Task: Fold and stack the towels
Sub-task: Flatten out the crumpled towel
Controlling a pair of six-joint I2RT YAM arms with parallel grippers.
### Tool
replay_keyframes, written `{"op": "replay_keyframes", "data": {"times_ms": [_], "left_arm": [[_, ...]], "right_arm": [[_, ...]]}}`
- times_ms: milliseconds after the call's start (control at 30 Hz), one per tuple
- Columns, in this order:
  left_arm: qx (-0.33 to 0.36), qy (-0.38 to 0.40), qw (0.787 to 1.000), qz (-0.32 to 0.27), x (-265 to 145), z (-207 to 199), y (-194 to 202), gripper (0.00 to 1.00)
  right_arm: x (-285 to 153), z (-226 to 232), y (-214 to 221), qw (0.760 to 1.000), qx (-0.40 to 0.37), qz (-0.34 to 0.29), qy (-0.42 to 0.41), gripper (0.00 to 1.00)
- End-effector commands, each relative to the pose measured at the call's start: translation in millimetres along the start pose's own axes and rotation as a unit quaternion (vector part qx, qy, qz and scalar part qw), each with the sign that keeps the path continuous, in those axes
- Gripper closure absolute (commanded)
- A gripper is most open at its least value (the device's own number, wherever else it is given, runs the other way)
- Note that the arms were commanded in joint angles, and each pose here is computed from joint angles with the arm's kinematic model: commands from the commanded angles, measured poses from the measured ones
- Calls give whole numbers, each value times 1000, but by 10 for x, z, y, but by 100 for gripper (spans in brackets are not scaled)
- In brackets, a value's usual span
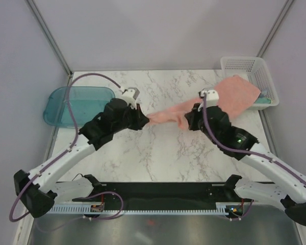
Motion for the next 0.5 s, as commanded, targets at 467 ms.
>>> {"op": "replay_keyframes", "data": {"times_ms": [467], "left_arm": [[92,254,927,-261,-2862,-1192,-1727,98]], "right_arm": [[-2397,622,-2467,886,29,-322,-331,100]]}}
Point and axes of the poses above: each gripper's point midway between its finger pads, its own x axis out along the fingers, its own z axis along the line the jaws close on, y = z × x, the point moved 6 cm from there along -x, back along the fingers, and after that the axes turned 3 degrees about x, right-handed, at the moved point
